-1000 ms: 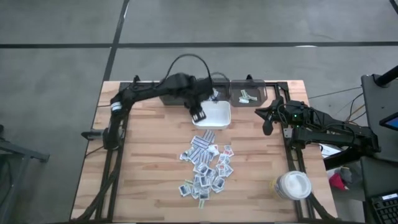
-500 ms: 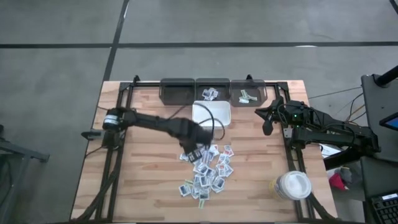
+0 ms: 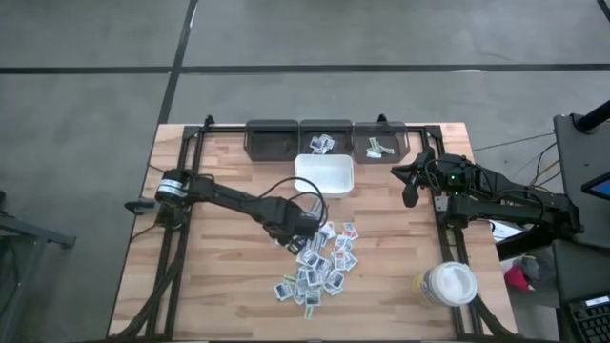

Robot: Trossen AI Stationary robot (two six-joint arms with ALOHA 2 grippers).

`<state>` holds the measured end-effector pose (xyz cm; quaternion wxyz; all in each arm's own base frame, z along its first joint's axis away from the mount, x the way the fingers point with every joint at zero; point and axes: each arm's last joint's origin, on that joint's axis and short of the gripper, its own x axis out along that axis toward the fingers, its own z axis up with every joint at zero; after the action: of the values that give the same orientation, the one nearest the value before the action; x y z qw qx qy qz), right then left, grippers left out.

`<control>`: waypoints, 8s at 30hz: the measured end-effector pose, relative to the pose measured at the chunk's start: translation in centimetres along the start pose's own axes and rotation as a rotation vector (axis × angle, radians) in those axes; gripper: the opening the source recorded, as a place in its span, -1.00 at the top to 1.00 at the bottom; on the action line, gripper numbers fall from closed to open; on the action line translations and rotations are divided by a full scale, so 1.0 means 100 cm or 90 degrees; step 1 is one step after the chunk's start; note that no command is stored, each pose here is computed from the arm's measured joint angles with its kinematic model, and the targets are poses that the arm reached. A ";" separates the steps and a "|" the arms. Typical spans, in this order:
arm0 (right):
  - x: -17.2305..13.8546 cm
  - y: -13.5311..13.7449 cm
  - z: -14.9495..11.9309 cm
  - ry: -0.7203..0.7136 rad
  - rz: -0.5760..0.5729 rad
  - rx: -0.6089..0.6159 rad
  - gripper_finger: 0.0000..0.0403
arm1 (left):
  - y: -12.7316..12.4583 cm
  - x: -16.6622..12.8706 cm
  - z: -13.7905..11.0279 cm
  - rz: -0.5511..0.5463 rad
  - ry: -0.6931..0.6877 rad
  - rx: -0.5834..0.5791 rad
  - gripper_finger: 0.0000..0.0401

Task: Pick & Place First Aid Supplies
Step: Put the blue alcohol pad into the middle gray bin

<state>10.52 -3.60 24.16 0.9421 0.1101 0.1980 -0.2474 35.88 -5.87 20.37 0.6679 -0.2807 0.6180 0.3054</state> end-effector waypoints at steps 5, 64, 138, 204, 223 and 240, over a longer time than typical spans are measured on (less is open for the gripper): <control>0.000 0.000 0.000 0.001 0.000 0.000 0.81 | 0.004 0.013 -0.003 0.009 0.006 -0.023 0.45; 0.000 0.000 0.000 0.002 0.000 0.000 0.81 | 0.028 0.034 -0.017 -0.002 0.028 -0.056 1.00; 0.000 0.000 0.000 0.002 -0.001 -0.001 0.81 | 0.134 -0.064 0.237 0.052 -0.576 0.182 1.00; 0.000 0.000 -0.001 0.003 0.000 0.000 0.81 | 0.114 -0.143 0.089 -0.069 -0.180 -0.010 0.40; 0.000 0.000 -0.001 0.003 0.000 0.000 0.81 | 0.043 -0.055 -0.040 -0.247 -0.180 -0.007 0.40; 0.000 0.000 -0.001 0.004 -0.001 -0.001 0.81 | 0.044 -0.012 -0.060 -0.242 -0.191 0.034 0.40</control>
<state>10.53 -3.60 24.07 0.9414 0.1102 0.2008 -0.2475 28.59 -7.63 21.08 0.8047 -0.3257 0.4559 0.1962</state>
